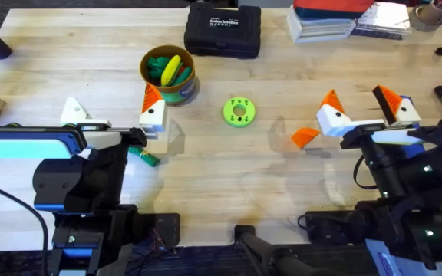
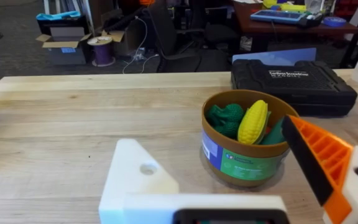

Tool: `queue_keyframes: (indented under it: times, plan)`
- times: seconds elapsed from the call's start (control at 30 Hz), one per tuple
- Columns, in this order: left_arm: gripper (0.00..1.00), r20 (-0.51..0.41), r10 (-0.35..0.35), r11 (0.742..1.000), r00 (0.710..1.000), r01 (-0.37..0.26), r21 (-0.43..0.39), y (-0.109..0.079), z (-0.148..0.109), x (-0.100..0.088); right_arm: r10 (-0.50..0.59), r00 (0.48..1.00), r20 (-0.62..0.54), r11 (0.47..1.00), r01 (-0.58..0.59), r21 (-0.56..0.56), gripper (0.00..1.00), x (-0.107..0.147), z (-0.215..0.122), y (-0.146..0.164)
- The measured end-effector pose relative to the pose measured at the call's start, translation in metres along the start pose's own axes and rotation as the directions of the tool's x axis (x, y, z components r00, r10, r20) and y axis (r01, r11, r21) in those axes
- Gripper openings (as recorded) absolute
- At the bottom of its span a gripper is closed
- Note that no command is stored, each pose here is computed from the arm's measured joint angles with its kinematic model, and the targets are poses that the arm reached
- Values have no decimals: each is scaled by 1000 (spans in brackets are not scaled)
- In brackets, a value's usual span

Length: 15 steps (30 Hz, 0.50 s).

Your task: Pick up the gripper from the table and insert it into the empty holder that is missing its gripper. Then pick up a screw, insert it into the mounting hole, and use the screwdriver to tighten it. Finally, clean up the table by picking up the vegetable and placing it into the bucket.

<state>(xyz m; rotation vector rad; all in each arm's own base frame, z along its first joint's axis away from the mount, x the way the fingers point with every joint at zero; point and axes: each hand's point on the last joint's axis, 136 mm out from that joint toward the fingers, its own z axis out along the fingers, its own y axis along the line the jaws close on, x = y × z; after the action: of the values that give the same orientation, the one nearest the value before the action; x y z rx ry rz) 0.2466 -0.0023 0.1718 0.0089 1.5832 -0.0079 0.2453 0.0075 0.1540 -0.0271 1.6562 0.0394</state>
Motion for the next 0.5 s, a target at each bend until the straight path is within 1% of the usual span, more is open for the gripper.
queue_keyframes:
  times: [0.37, 0.43, 0.5]
  plan:
    - [985, -1, 0, 1000, 1000, 0, -1, 0, 0, 0, -1, 1000, -4, 1000, 1, 5, 994, 1, 0, -1]
    - [985, -26, 0, 1000, 1000, 0, -2, 0, 0, 5, 1, 1000, -6, 1000, -1, 10, 994, 1, 0, -2]
    - [985, -87, -2, 1000, 996, 1, -8, 1, -3, 14, 19, 1000, -24, 1000, -18, 17, 994, 2, -1, -3]
